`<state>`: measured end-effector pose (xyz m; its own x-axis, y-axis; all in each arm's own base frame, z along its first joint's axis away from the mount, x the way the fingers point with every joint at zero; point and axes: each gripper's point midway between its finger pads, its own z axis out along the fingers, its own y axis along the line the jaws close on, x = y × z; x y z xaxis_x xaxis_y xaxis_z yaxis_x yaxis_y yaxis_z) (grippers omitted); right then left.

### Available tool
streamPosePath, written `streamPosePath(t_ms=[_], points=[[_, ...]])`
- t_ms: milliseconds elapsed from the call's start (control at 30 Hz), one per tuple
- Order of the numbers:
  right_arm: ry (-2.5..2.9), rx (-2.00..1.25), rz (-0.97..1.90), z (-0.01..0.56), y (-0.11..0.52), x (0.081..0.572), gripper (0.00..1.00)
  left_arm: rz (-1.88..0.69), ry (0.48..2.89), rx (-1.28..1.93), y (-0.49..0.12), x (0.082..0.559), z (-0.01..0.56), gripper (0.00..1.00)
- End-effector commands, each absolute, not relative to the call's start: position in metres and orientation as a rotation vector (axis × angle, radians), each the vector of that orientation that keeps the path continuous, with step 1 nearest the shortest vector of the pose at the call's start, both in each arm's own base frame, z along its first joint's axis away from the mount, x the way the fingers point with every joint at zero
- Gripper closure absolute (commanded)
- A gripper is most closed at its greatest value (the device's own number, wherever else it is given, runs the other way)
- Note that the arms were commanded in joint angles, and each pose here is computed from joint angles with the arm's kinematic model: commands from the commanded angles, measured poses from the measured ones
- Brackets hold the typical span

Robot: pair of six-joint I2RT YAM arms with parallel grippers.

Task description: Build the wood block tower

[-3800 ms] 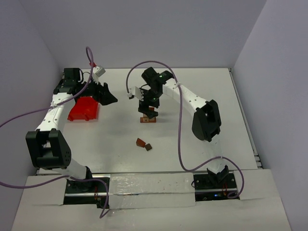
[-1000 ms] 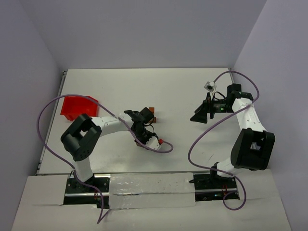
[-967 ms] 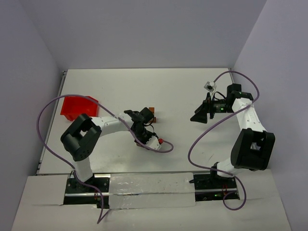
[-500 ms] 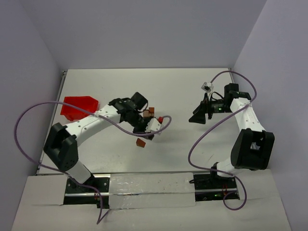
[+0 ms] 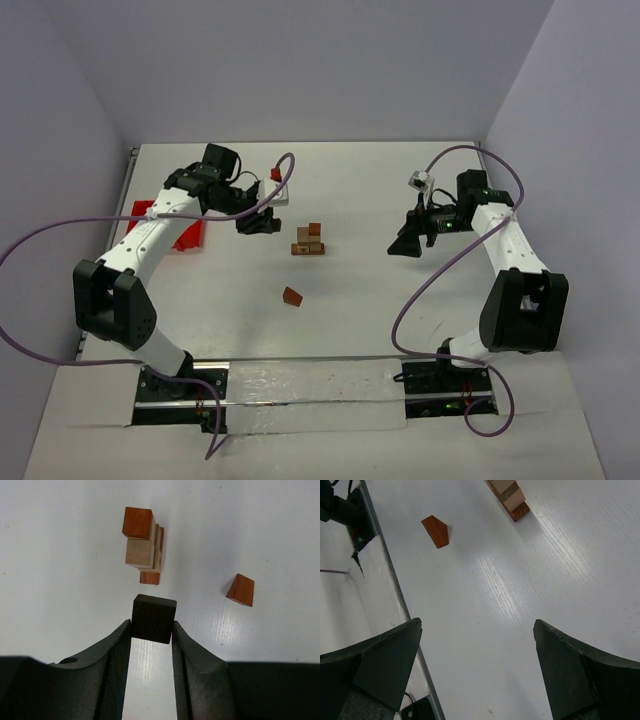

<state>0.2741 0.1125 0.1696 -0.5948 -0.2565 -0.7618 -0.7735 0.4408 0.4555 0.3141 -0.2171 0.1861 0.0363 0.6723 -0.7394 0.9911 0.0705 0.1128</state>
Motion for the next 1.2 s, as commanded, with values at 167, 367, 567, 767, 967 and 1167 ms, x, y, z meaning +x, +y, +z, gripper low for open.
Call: streamPosePath(t_ms=[167,367,567,767,967,1167], points=[[2.092,-0.868,0.994,0.173,0.111,0.285,0.0,-0.566,1.749,1.557,-0.229,0.363,0.182,0.97],[2.122,-0.848,0.963,0.169,0.11,0.29,0.0,-0.499,1.813,1.547,-0.234,0.369,0.168,0.97],[2.13,-0.851,0.958,0.169,0.111,0.29,0.0,-0.414,1.877,1.564,-0.243,0.37,0.153,0.98],[2.135,-0.848,0.955,0.169,0.111,0.29,0.0,-0.374,1.892,1.583,-0.256,0.369,0.144,0.98],[2.136,-0.848,0.952,0.169,0.111,0.29,0.0,-0.352,1.91,1.586,-0.264,0.37,0.139,0.93],[2.139,-0.849,0.951,0.169,0.112,0.291,0.0,-0.335,1.908,1.588,-0.27,0.371,0.137,0.9]])
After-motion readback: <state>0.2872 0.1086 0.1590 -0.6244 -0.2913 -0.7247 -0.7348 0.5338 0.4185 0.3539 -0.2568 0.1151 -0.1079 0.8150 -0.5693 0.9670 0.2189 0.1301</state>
